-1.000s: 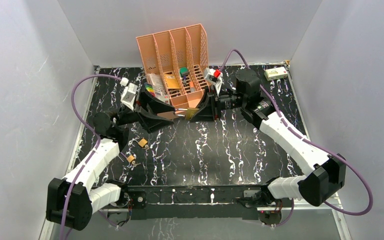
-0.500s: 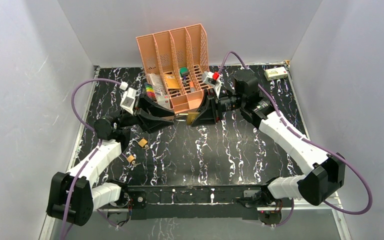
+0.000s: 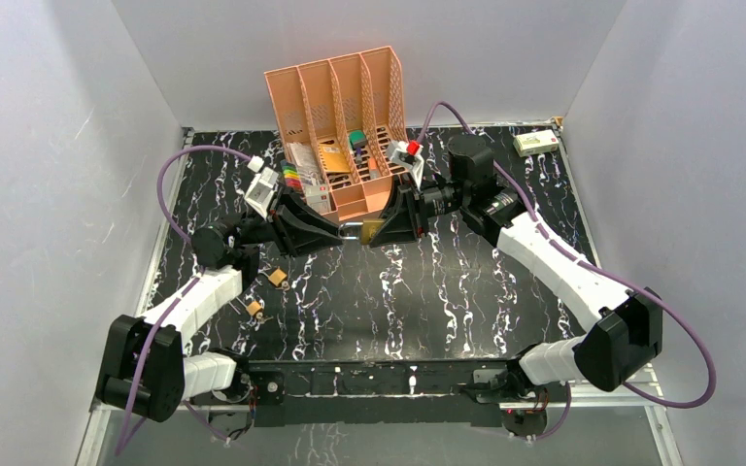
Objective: Lock with the key
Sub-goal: Lock the lock.
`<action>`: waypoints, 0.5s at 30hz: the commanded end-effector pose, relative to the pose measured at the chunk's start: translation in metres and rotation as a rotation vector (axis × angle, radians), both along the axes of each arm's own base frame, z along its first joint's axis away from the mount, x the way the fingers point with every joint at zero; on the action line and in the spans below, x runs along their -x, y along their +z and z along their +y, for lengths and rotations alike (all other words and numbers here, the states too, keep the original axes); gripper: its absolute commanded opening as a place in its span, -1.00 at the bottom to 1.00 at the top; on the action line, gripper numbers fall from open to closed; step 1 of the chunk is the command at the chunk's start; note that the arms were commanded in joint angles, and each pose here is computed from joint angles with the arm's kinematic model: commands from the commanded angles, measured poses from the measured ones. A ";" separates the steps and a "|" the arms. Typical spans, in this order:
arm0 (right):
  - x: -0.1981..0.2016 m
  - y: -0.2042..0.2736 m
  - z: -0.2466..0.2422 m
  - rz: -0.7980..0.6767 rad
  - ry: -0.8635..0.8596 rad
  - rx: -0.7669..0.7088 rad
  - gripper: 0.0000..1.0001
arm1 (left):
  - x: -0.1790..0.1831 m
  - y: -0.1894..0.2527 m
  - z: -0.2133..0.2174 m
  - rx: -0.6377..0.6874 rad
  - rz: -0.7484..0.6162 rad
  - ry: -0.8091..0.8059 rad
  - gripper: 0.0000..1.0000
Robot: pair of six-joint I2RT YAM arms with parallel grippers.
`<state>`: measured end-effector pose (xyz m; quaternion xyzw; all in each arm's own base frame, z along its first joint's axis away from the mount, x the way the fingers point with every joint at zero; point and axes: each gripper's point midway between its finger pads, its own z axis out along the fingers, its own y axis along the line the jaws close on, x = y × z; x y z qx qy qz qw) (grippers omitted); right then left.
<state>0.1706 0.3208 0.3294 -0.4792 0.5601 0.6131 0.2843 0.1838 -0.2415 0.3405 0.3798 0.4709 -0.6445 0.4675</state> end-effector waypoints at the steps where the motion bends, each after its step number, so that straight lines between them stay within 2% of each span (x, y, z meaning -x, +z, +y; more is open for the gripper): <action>1: 0.001 0.031 0.000 -0.096 0.032 -0.074 -1.00 | 0.017 0.024 0.003 0.046 -0.189 -0.019 -0.52; 4: 0.001 0.030 0.000 -0.097 0.032 -0.074 -1.00 | 0.020 0.023 0.002 0.038 -0.190 -0.034 -0.57; 7: 0.000 0.029 0.000 -0.092 0.033 -0.072 -1.00 | 0.023 0.022 0.002 0.033 -0.194 -0.044 -0.89; 9: 0.000 0.028 0.001 -0.090 0.034 -0.070 -1.00 | 0.024 0.022 0.002 0.033 -0.196 -0.046 -1.00; 15: 0.001 0.026 0.001 -0.085 0.055 -0.064 -1.00 | 0.026 0.021 0.000 0.034 -0.182 -0.057 -1.00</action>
